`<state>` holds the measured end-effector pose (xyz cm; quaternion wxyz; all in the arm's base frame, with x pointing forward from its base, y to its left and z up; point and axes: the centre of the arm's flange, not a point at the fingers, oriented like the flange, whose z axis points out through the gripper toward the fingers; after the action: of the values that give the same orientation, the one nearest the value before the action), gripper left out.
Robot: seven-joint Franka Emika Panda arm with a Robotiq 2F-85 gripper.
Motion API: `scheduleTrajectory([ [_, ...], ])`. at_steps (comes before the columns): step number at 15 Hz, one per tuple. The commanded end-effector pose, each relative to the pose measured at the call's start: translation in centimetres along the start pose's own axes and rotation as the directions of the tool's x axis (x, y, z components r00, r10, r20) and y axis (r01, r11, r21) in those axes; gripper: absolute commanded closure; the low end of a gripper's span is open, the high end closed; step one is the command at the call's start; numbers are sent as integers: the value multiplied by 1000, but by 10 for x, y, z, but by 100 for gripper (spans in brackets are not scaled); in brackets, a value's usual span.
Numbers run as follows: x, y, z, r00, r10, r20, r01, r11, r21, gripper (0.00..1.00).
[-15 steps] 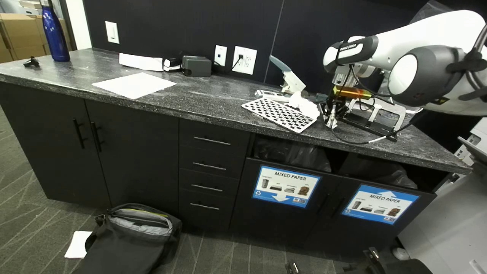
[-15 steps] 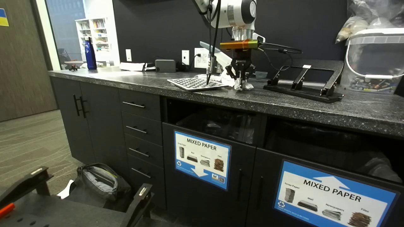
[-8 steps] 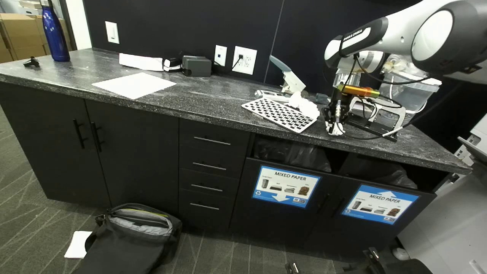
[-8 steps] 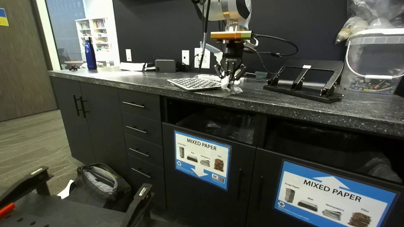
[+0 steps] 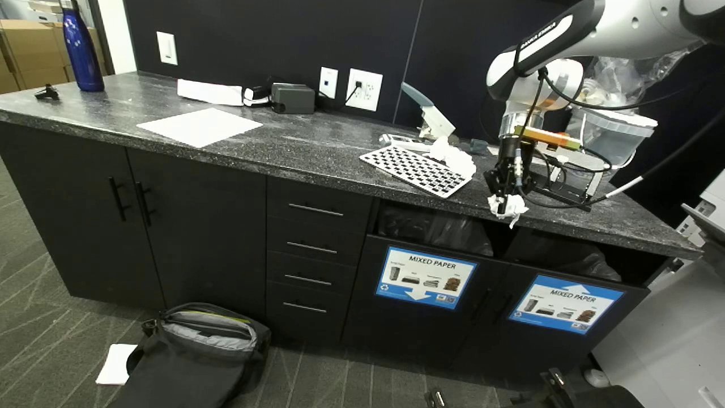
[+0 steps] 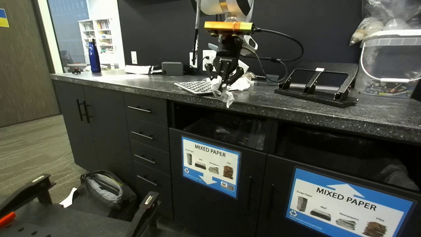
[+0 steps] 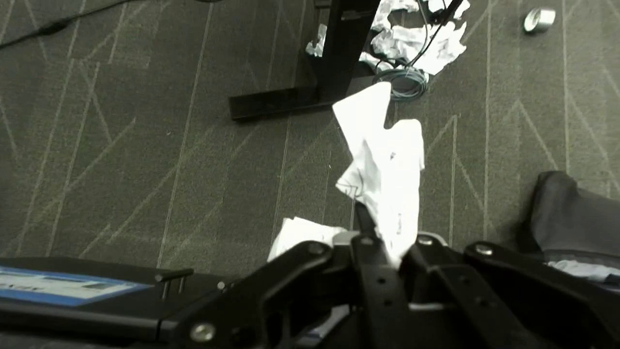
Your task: Pick up all the papers from the counter and throw them in the bin
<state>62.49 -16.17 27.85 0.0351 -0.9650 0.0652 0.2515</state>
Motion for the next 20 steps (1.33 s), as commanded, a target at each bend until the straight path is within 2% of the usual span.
scheduleTrajectory([
  [1,-67,-21,51,998,-63,2,63,998,10,92],
  [6,-74,-31,104,992,-84,-98,81,996,-34,92],
  [7,-68,-32,119,983,-72,-171,62,996,-60,92],
  [9,-61,-35,141,966,-71,-248,54,995,-78,92],
  [11,-53,-42,160,934,-76,-348,42,994,-103,92],
  [13,-47,-49,171,895,-102,-435,45,989,-141,92],
  [15,-38,-59,182,842,-96,-532,30,991,-132,92],
  [20,-40,-85,203,677,-53,-734,-18,996,-89,92],
])
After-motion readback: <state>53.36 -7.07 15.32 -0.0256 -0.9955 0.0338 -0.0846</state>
